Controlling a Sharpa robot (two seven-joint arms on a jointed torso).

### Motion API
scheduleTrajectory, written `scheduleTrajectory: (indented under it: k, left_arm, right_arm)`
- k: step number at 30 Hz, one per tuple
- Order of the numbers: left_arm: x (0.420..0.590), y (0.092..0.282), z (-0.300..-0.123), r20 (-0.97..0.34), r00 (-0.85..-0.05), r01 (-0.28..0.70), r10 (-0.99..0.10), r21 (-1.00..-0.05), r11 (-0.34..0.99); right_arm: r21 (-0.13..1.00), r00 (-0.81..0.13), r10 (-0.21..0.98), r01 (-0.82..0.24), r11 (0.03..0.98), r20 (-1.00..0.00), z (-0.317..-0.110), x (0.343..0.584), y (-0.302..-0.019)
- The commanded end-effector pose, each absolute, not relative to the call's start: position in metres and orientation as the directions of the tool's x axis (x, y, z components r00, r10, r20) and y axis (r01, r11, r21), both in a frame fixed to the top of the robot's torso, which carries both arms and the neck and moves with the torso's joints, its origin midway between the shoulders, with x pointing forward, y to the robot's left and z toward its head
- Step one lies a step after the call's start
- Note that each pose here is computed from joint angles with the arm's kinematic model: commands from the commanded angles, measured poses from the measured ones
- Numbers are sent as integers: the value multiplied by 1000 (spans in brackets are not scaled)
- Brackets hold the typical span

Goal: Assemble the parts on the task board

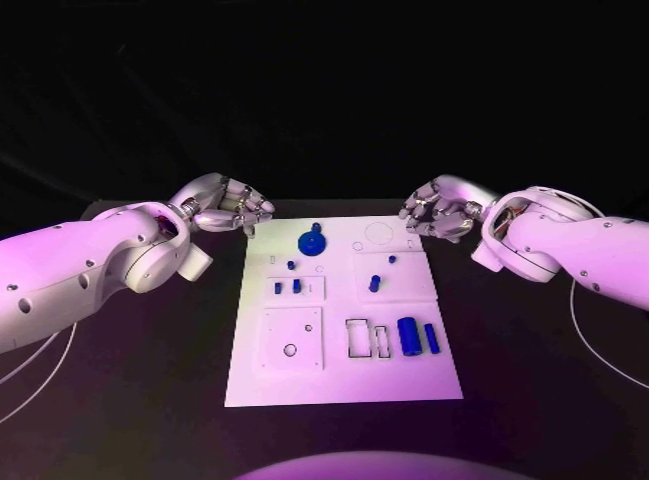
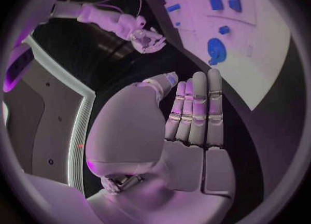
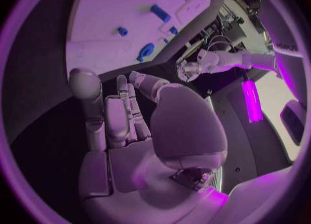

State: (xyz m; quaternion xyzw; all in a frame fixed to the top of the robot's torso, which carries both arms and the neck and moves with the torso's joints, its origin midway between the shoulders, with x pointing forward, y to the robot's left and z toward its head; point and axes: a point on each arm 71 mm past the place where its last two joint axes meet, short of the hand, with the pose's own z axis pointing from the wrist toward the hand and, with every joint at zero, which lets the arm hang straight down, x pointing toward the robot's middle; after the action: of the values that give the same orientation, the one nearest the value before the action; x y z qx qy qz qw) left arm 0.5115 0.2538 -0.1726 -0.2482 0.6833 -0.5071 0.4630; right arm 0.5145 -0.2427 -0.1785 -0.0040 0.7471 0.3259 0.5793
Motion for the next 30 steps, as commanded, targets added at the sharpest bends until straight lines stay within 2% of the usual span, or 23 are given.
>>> scheduleTrajectory:
  k: [1, 7, 12, 20, 30]
  left_arm:
    - [509, 254, -165, -127, -430, 90, -894, -991, 97]
    - [503, 249, -161, -70, -436, 102, -897, -994, 28]
    - [497, 247, -160, -49, -430, 114, -901, -993, 0]
    - [493, 244, -159, -27, -436, 115, -900, -993, -26]
    - [491, 242, -159, -28, -431, 110, -902, -994, -22]
  right_arm:
    - [203, -274, 75, -474, 857, -959, -187, 509, -236]
    - [76, -216, -44, -519, 851, -975, -194, 500, -225]
    - [27, -188, -86, -529, 848, -978, -201, 495, -219]
    - [12, -163, -90, -537, 844, -982, -207, 492, -211]
    - [37, -177, -77, -563, 825, -981, -214, 487, -198]
